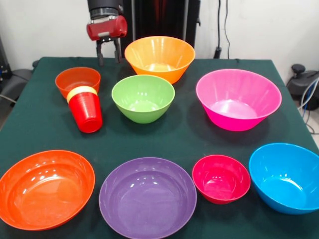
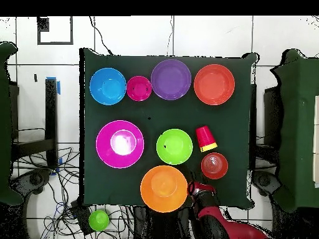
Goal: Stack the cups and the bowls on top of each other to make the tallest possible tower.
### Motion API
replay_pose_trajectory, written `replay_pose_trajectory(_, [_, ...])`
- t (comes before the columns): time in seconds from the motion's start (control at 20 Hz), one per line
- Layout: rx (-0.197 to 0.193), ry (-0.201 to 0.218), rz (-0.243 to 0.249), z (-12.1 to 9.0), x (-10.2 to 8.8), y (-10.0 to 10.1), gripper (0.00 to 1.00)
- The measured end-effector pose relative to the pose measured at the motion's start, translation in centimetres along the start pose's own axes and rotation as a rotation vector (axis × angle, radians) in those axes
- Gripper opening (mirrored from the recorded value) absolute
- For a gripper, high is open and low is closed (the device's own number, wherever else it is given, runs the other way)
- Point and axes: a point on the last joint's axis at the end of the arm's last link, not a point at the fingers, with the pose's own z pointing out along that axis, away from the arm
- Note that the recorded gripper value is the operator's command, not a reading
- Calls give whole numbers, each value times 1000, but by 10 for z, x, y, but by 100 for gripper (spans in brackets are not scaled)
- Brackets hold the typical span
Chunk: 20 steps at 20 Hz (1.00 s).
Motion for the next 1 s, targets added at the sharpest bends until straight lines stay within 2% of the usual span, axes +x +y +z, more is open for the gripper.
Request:
replay_pose_trajectory(0.3, [-34, -7, -19, 18, 14, -16, 100])
replay_pose_trajectory(0.55, [-57, -28, -44, 25, 16, -26, 100])
replay_pose_trajectory(1.0, [-84, -26, -79, 30, 17, -40, 100])
